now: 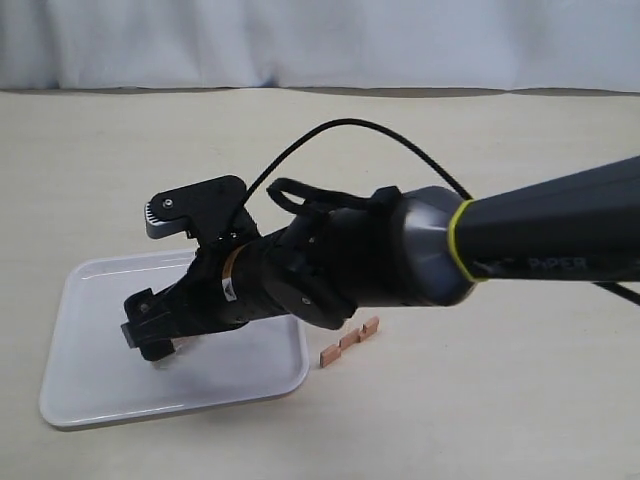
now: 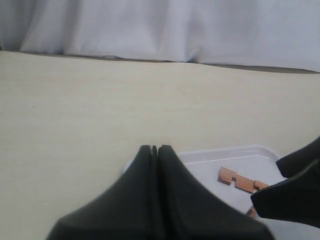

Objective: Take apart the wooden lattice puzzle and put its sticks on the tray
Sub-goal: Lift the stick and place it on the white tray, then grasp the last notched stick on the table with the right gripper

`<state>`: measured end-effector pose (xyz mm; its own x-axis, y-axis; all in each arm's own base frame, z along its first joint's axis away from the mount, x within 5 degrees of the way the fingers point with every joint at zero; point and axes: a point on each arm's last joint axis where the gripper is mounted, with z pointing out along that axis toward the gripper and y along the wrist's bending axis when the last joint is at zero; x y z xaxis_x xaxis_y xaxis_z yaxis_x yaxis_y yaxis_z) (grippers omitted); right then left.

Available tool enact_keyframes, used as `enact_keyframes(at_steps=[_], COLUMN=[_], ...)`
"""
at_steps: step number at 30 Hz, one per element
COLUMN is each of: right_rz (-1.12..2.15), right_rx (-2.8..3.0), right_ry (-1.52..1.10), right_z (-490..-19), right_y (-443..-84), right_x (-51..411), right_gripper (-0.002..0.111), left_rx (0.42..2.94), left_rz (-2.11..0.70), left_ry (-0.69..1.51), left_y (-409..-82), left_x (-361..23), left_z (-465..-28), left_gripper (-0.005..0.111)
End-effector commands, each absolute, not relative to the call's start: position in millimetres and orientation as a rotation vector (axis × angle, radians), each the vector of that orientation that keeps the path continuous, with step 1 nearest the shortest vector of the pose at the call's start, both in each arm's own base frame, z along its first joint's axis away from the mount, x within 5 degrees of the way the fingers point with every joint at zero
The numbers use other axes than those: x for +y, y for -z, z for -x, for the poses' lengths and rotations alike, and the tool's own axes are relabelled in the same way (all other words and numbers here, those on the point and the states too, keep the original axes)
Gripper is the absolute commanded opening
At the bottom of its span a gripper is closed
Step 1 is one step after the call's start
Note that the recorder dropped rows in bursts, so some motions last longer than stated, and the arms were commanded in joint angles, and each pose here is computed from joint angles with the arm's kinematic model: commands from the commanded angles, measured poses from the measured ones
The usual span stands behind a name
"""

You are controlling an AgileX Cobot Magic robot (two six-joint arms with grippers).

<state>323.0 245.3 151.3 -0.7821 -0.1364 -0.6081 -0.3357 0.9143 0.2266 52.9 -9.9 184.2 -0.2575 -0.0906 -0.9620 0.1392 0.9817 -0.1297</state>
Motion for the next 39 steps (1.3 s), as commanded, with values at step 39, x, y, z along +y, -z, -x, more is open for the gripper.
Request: enact_keyframes(at_steps=[39], right_rz=[0.381], right_rx=[2.718], right_ry=[-0.103], right_z=[-273], right_y=[-179], right_x=[132], right_gripper=[0.109], left_rx=[1.812], left_rz=[-0.031], left_ry=[0.221], left_y=[-184], left_x=[-10], left_z=[-53], left_gripper=[0.0])
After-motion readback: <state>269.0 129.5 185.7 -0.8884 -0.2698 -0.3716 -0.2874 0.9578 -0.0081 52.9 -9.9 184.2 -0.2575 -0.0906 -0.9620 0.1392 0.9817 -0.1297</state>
